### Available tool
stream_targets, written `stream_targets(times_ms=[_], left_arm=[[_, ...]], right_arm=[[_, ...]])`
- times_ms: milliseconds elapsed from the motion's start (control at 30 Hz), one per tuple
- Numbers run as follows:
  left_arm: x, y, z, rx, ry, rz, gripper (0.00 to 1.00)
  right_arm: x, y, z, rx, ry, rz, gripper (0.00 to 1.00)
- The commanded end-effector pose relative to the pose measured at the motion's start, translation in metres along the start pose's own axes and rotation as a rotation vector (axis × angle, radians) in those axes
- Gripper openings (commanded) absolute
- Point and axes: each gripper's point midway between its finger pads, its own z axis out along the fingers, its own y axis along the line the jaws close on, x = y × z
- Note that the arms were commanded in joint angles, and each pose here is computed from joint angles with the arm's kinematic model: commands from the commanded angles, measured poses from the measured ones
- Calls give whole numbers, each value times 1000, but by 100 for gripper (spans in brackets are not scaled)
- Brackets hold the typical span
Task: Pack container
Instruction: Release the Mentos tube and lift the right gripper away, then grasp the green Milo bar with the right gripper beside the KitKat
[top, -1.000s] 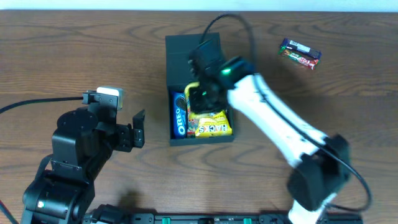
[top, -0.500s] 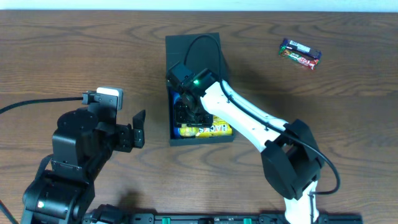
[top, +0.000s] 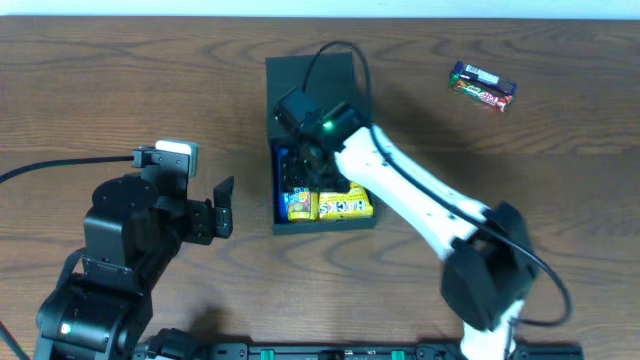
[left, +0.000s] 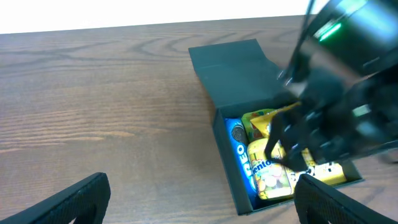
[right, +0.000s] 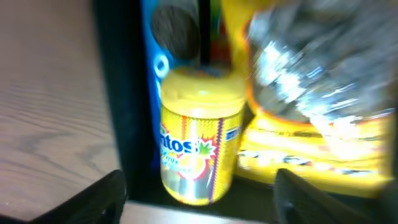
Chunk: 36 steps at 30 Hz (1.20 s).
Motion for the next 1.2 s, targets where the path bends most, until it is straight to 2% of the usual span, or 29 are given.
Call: stream_targets(times_ms=[0,100,200,300,433,667,733,800,933,1167], left_arm=[[-5,4,-4,-20,-13,-7,95],[-5,4,-4,-20,-14,-7,95],[-6,4,-3,-20,-18,-6,95],[-6,4,-3,-20,-16,-6,95],[-5,4,0,-21,-7,1,95],[-1,5,5,-32,18,3,95],[-1,6,6,-32,21,2,95],[-2,6,8,-37,20,2,95],[-1,16,14,-92,37,3,95],[3,19,34,-120,90,-31,95]], right_arm=[[-36,-20,-62,68,-248,-36,82],[-53,-53,-92,202,-376,-20,91],[-64,-82,-103,324,-411,-65,99],[-72,-104,-102,366,-387,-97,99],[-92,-142,-108,393,-400,-37,99],[-183,-232,-125,233,-579,82,98],[-204,-262,-120,189,-617,111,99],[-220,-283,-110,176,-634,62,98],[-242,-318,-79,241,-635,-33,99],[-289,-367,-31,272,-761,119,99]])
